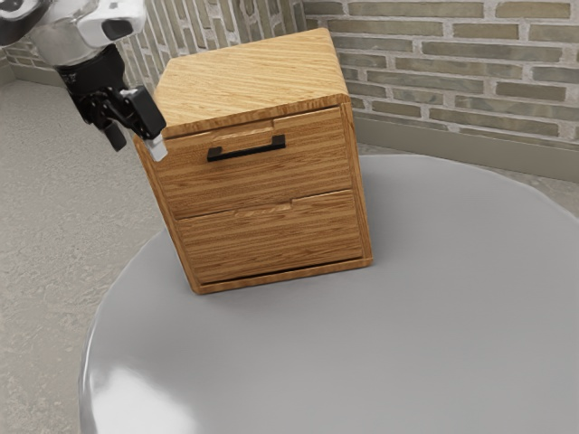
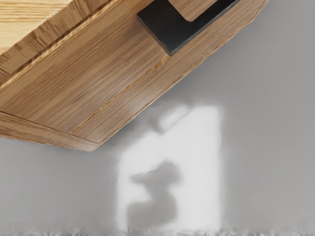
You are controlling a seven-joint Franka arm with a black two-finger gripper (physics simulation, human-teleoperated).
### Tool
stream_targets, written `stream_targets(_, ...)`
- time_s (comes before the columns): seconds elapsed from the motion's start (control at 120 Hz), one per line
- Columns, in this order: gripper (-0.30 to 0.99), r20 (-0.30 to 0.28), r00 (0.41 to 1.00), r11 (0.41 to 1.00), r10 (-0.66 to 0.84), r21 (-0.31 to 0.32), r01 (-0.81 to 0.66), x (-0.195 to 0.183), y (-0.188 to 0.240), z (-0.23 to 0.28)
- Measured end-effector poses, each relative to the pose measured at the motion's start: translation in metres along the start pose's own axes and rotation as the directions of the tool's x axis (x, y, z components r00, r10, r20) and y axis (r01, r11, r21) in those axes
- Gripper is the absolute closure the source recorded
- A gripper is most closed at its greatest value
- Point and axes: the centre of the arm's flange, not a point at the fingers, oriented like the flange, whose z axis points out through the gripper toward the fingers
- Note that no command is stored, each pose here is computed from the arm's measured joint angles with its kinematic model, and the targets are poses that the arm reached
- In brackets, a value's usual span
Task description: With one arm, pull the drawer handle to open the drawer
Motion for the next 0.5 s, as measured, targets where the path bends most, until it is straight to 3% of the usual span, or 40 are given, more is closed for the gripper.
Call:
stream_targets(0.167, 0.0, 0.05, 0.996, 0.997, 0.077, -0.008, -0.077, 0.0, 0.034, 0.005)
stream_targets(0.275, 0.0, -0.022, 0.977, 0.977, 0.212, 0.012, -0.212, -0.046, 0.089, -0.061)
stream_targets(0.358, 0.0, -0.022, 0.918, 0.915, 0.396, 0.097, -0.392, -0.098, 0.162, -0.085)
stream_targets(0.45, 0.0, 0.058, 0.85, 0.825, 0.523, 0.215, -0.523, -0.129, 0.202, -0.035)
stream_targets(0.5, 0.0, 0.059, 0.822, 0.782, 0.566, 0.278, -0.558, -0.137, 0.205, -0.016)
